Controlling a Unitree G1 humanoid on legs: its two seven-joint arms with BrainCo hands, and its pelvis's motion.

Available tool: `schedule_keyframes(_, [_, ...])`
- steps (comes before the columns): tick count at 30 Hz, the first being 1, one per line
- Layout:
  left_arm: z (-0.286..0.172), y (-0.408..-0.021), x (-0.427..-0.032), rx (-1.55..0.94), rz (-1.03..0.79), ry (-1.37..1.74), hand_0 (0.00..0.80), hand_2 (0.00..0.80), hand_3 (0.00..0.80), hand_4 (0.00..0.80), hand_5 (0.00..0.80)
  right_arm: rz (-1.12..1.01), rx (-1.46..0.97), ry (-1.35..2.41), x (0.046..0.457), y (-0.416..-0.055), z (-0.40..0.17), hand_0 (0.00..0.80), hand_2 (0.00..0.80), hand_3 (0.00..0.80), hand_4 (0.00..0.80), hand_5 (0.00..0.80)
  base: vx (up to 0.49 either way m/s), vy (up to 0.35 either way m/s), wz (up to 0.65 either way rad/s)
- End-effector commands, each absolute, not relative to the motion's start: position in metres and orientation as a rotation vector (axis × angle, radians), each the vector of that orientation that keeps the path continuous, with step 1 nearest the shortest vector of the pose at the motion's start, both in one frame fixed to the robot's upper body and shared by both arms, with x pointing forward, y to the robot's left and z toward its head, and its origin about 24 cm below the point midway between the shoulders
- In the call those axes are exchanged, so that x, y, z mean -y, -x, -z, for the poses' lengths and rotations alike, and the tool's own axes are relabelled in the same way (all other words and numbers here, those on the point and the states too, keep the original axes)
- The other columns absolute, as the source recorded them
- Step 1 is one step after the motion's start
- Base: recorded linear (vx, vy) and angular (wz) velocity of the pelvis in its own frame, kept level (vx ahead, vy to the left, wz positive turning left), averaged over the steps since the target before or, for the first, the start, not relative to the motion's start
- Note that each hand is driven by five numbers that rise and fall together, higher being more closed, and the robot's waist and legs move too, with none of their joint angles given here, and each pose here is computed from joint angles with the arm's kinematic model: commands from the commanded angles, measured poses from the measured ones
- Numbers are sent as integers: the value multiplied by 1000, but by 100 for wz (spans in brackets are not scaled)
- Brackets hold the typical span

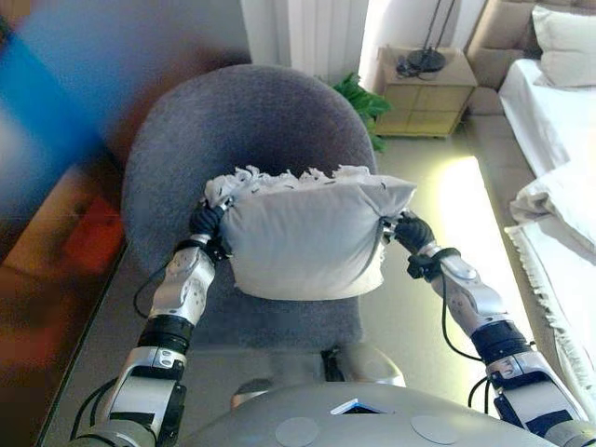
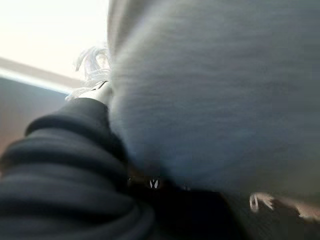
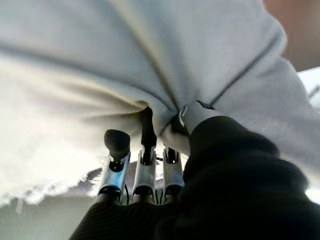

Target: Pick up the cushion and take it to the sofa

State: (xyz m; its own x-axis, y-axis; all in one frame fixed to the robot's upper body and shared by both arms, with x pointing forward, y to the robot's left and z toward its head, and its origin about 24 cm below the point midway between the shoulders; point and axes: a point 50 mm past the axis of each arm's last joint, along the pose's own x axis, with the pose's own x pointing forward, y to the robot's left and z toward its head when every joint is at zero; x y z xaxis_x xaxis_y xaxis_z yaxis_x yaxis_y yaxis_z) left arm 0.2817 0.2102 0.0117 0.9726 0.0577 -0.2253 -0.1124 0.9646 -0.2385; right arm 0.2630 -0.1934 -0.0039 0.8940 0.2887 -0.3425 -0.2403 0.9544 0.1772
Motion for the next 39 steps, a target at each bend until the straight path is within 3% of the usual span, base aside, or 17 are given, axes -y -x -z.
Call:
schedule_keyframes(1, [-53, -294, -195, -11, 38, 274, 800, 800, 800, 800, 800, -393, -130, -172, 172, -283, -40, 800, 800, 800, 800, 800, 185, 39, -25])
schedule_keyframes(15, [-50, -297, -205, -30, 4, 293, 800, 800, 800, 800, 800, -410, -145, -146, 163, -296, -55, 800, 800, 800, 800, 800, 100, 158, -35])
schedule_keyframes(28, [-50, -307, -195, -57, 27, 212, 800, 800, 800, 800, 800, -341, -163, -223, 155, -290, -40, 800, 800, 800, 800, 800, -58, 160, 1])
schedule_keyframes(39, [-59, -328, -190, -66, -1, 132, 800, 800, 800, 800, 800, -391, -164, -274, 129, -314, -51, 800, 800, 800, 800, 800, -35, -57, -17])
